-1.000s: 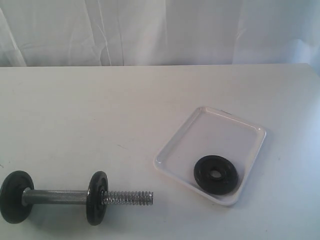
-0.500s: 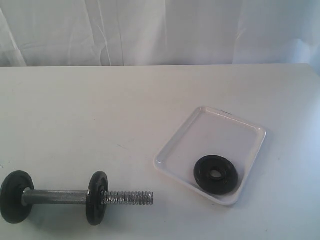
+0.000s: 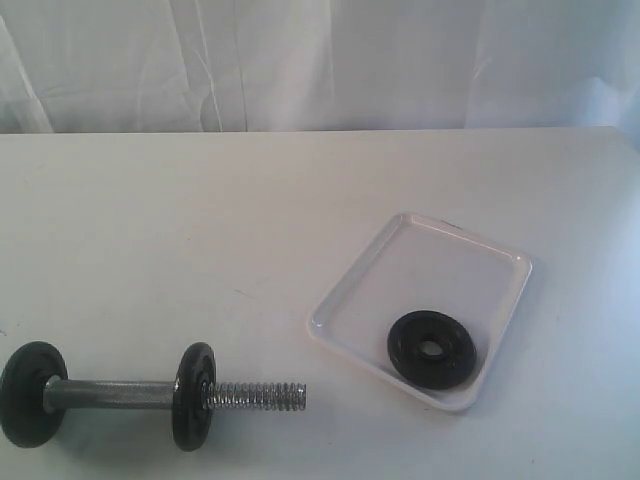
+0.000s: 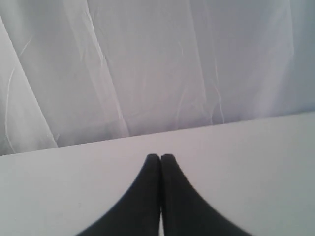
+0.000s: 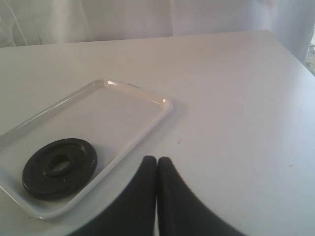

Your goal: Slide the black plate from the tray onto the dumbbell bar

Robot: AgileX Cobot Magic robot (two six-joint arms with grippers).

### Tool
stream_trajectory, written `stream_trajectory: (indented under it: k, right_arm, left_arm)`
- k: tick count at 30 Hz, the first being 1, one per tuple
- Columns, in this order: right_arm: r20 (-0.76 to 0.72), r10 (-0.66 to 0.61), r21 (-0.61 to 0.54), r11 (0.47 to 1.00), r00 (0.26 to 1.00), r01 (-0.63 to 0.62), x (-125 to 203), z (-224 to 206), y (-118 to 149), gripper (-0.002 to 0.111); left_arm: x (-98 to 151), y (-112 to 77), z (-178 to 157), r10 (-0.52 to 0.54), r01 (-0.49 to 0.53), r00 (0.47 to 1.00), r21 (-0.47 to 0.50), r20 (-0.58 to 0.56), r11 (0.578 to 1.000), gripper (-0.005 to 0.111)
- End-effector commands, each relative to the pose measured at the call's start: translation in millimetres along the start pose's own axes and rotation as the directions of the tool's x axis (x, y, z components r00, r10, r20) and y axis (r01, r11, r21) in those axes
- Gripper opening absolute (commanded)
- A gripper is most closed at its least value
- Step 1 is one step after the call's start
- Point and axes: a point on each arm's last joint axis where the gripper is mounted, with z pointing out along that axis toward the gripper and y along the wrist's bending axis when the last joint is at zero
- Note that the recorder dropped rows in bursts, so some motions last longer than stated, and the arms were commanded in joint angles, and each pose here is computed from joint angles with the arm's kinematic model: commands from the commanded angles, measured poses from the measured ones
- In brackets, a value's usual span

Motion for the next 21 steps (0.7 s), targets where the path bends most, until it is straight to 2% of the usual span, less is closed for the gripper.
stream_trajectory:
  k: [1,6,10,14,16,17,18,20,21]
  right_arm:
    - [0.02,-0.004,-0.005,1.0,1.0,0.004,-1,0,0,0.0]
    - [0.02,-0.004,-0.005,1.0,1.0,0.004,-1,0,0,0.0]
    - [0.02,-0.004,-0.005,1.0,1.0,0.004,-1,0,0,0.0]
    - [0.02,-0.004,-0.005,1.0,1.0,0.004,-1,0,0,0.0]
    - [0.02,-0.004,-0.005,1.0,1.0,0.004,-1,0,0,0.0]
    - [0.02,-0.004,-0.005,1.0,1.0,0.004,-1,0,0,0.0]
    - [0.02,-0.004,-0.005,1.0,1.0,0.004,-1,0,0,0.0]
    - [0.02,-0.004,-0.005,1.0,1.0,0.004,-1,0,0,0.0]
    - [0.02,-0.004,-0.005,1.0,1.0,0.004,-1,0,0,0.0]
  left_arm:
    - [6,0.4,19,0.19,-0.189,0.977,0.021,-0.098,0.982,0.0]
    - [18,-1.1,41,0.246,-0.233,0.94,0.082,-0.235,0.969,0.0]
    - [10,-4.1,46,0.237,-0.207,0.933,0.135,-0.272,0.969,0.0]
    - [-6,-16.9,45,0.289,-0.18,0.896,0.319,-0.338,0.931,0.0]
    - [-10,-26.4,47,0.384,-0.202,0.848,0.448,-0.365,0.871,0.0]
    - [-10,-35.4,51,0.459,-0.215,0.809,0.541,-0.368,0.813,0.0]
    - [-10,-40.7,54,0.502,-0.224,0.785,0.589,-0.364,0.777,0.0]
    - [-14,-60.3,67,0.655,-0.252,0.683,0.738,-0.324,0.627,0.0]
    - [-16,-67.1,71,0.693,-0.252,0.653,0.774,-0.308,0.581,0.0]
